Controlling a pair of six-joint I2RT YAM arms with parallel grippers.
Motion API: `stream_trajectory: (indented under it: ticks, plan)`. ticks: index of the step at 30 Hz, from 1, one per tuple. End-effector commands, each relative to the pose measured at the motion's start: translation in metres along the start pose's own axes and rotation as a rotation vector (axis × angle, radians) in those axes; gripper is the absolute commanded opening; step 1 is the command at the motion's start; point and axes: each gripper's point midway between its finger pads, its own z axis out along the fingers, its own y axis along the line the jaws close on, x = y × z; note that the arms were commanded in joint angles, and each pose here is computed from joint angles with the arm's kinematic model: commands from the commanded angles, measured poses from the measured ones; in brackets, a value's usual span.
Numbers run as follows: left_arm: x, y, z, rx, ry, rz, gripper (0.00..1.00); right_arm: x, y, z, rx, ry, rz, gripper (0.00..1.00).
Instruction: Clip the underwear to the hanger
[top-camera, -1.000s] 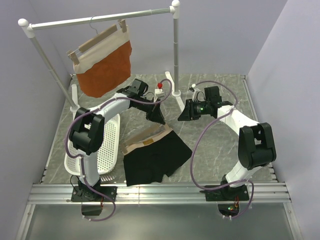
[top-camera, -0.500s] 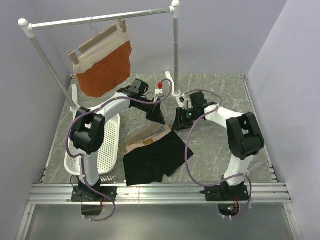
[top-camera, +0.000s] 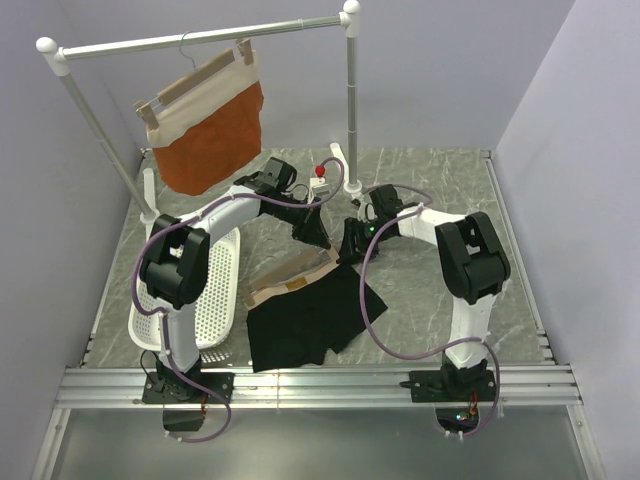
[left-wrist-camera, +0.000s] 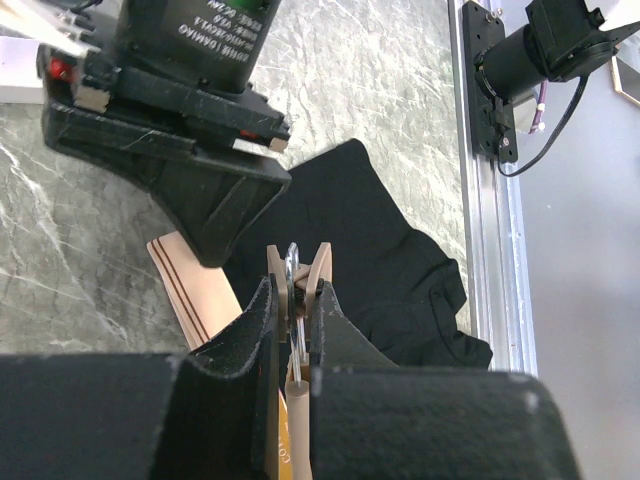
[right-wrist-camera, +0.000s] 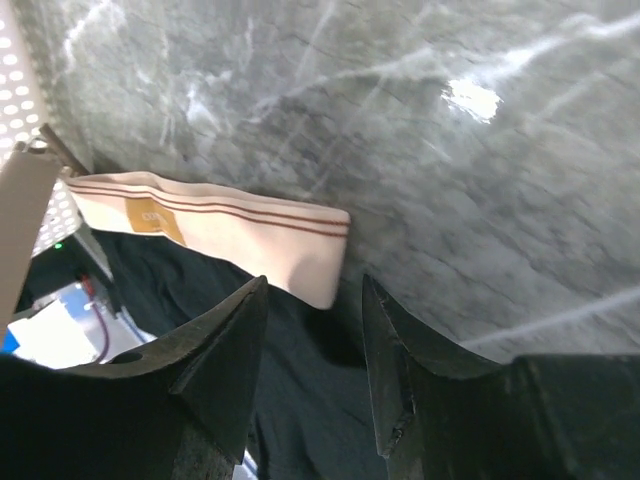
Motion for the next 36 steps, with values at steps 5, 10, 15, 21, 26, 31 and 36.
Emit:
stream_trajectory:
  ticks: [5,10,15,21,26,31,36]
  plan:
    - [-0.013,0.003,-0.003,0.020,-0.031,0.081,0.00,-0.008,0.013,0.014,-0.067,0.029,0.016,0.49]
    - [-0.011,0.004,-0.003,0.022,-0.030,0.062,0.00,-0.001,0.016,0.018,-0.113,0.053,0.036,0.31]
    - [-0.010,0.006,-0.005,0.022,-0.041,0.042,0.00,-0.010,0.038,-0.012,-0.226,-0.079,-0.095,0.00]
    - [-0.015,0.007,-0.010,0.022,-0.076,0.019,0.00,-0.014,0.074,-0.050,-0.336,-0.261,-0.382,0.00]
    - [-0.025,0.001,-0.017,0.025,-0.126,0.074,0.00,-0.015,0.085,-0.061,-0.369,-0.326,-0.503,0.00]
    - [-0.023,0.000,-0.024,0.031,-0.156,0.081,0.00,-0.011,0.084,-0.065,-0.354,-0.352,-0.577,0.00]
    - [-0.027,0.001,-0.028,0.023,-0.175,0.091,0.00,-0.005,0.082,-0.065,-0.356,-0.350,-0.606,0.00]
